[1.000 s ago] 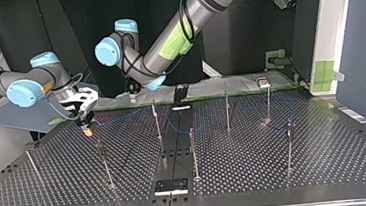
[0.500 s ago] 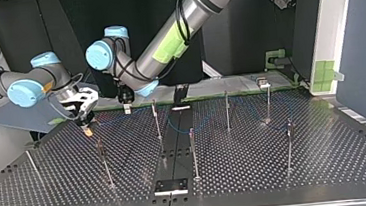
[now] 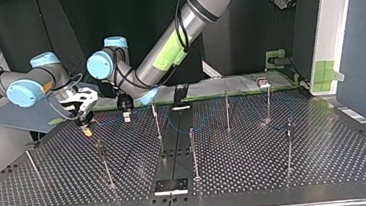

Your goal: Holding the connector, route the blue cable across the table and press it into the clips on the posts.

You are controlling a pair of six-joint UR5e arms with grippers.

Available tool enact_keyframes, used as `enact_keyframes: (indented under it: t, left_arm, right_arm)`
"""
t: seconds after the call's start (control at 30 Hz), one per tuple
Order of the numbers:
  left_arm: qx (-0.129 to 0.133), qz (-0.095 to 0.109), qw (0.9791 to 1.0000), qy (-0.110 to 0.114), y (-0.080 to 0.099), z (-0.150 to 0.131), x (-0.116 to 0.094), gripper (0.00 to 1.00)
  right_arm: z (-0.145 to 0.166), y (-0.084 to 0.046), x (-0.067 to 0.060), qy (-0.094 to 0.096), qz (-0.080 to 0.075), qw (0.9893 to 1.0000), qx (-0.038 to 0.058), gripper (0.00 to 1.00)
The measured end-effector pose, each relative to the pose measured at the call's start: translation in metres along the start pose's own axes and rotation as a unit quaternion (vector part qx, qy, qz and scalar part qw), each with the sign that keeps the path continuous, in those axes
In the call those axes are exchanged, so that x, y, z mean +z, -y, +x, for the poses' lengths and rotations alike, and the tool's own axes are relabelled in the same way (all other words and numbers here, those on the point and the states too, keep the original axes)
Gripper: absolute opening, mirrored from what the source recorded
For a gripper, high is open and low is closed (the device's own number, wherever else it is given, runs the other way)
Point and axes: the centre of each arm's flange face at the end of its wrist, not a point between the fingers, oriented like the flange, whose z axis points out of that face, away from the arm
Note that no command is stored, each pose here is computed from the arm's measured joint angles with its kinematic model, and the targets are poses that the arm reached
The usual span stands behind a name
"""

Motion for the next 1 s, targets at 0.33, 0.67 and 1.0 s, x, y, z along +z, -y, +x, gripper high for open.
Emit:
enact_keyframes:
  t: [0.33, 0.67, 1.0]
  left_arm:
    - [-0.003, -0.004, 1.0, -0.003, 0.0, 0.0034, 0.0058, 1.0]
    - [0.012, -0.004, 0.9999, -0.008, -0.0004, 0.0098, 0.0014, 0.15]
    - [0.011, -0.007, 0.9999, -0.007, -0.0028, 0.0082, 0.004, 0.0]
  right_arm:
    - [0.0005, -0.002, -0.0002, -0.001, 0.0, 1.0, 0.0004, 0.0]
    - [0.0005, -0.0024, -0.0004, 0.0, 0.0, 1.0, -0.0005, 0.0]
    - [0.0006, -0.002, -0.0004, 0.0, 0.002, 1.0, -0.0014, 0.0]
